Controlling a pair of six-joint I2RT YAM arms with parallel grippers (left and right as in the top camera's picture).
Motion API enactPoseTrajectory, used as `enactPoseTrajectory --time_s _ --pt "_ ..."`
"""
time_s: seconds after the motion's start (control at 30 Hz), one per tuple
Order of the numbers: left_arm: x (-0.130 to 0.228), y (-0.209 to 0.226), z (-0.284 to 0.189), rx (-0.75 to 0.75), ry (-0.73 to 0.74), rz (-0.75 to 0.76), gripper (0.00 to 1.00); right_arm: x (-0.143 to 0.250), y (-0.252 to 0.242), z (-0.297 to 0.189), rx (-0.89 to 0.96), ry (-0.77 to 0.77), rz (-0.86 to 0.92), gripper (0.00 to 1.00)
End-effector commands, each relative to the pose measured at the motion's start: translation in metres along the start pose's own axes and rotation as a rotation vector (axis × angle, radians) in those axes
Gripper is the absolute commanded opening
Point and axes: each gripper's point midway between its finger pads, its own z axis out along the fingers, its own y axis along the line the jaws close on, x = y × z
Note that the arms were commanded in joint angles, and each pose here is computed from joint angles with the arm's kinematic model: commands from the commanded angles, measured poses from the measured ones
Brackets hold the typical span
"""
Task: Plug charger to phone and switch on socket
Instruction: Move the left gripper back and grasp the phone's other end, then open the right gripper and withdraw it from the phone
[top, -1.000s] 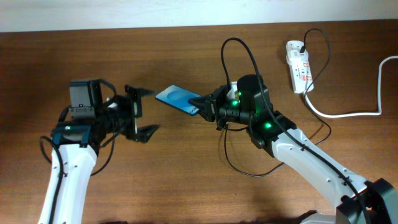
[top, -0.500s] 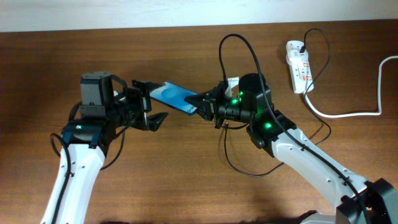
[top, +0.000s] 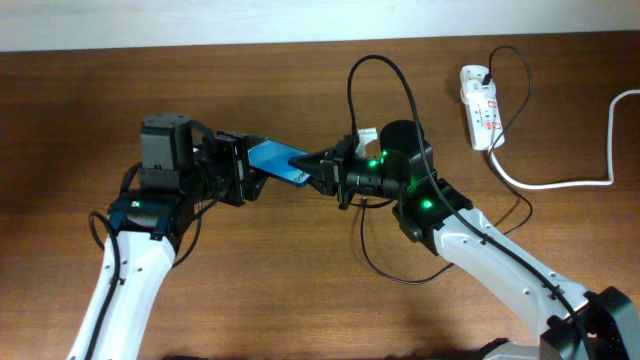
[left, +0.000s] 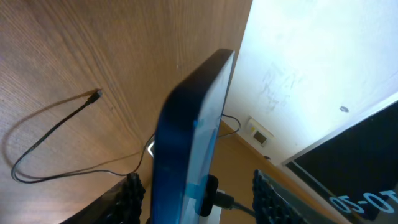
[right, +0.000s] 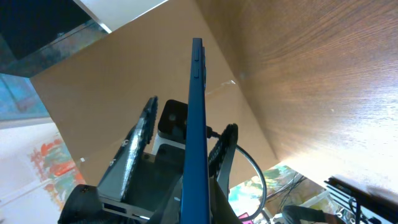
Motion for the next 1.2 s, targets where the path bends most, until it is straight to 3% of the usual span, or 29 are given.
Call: enactPoseTrajectory --time_s 0.0,0.87,1.17 --pt "-0.002 -0.005 0.0 0.011 -0.029 0.01 0.55 0.014 0.01 -0.003 -0.021 0.039 0.003 0.04" --pt "0.006 -0.003 0.003 0.0 -0.009 0.022 0.25 0.016 0.005 0.002 -0.007 0.024 0.005 0.04" --pt "0.008 -0.001 0.003 -0.007 0.003 0.018 0.36 0.006 0.003 0.003 -0.006 -0.026 -0.019 0.04"
